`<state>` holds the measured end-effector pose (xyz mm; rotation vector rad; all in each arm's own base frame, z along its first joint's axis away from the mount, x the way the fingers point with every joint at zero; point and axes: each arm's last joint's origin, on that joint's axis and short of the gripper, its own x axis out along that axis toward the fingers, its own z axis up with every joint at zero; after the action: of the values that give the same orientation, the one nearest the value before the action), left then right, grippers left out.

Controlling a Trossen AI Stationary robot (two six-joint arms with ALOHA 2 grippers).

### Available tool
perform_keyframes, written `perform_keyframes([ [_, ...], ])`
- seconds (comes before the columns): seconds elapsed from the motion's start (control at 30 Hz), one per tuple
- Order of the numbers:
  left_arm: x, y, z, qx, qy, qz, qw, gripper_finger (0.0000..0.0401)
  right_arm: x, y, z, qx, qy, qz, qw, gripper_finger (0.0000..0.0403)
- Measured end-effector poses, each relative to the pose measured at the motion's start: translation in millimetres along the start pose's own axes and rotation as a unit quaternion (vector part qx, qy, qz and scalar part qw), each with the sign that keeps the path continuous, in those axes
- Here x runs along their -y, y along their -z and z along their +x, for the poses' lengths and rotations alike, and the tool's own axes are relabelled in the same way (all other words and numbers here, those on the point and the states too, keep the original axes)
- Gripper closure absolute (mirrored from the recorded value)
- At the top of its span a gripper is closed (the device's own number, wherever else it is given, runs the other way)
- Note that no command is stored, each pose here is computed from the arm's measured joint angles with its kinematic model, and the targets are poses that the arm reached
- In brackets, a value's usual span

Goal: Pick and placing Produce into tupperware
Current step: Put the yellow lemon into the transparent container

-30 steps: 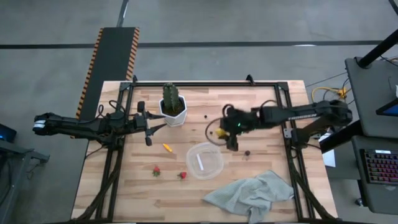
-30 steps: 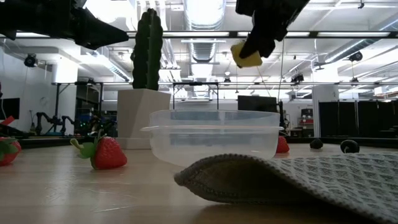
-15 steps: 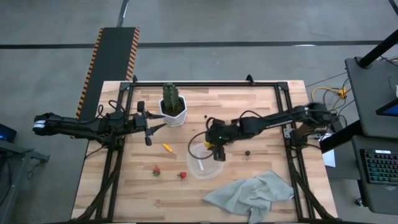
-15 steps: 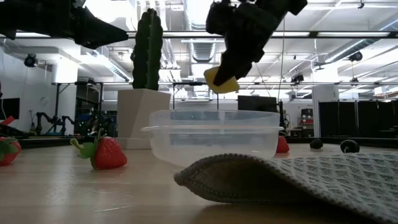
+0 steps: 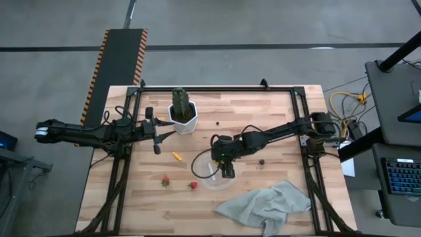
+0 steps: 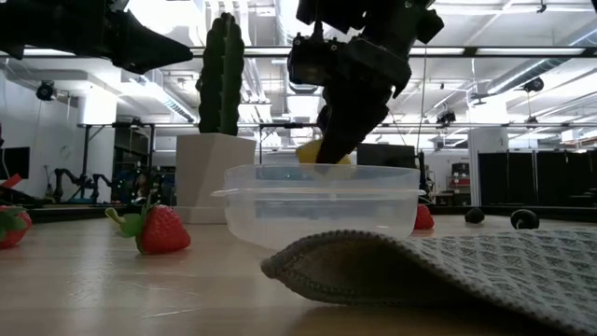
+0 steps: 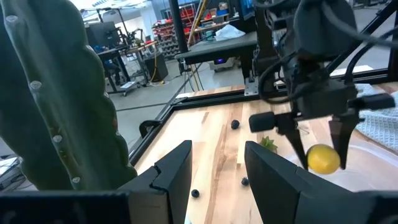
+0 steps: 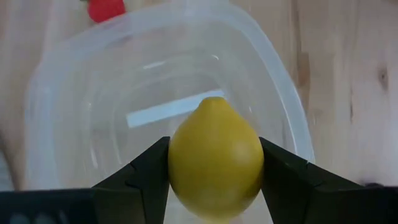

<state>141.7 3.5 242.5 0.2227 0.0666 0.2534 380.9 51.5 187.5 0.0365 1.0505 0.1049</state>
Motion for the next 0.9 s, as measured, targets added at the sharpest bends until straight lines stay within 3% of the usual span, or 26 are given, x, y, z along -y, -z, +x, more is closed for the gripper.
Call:
perform_keyframes([
  [0.7, 0.1, 0.2, 0.1, -0.001, 0.0, 0.0, 1.0, 0.0266, 0.2, 8.4, 20.3, -0.032, 0.003, -0.007, 0.999, 0.0211],
  [0.9, 0.3, 0.5, 0.6, -0.002, 0.0, 0.0, 1.0, 0.0266, 0.5, 8.3, 20.3, -0.031, 0.009, 0.004, 0.999, 0.0135],
])
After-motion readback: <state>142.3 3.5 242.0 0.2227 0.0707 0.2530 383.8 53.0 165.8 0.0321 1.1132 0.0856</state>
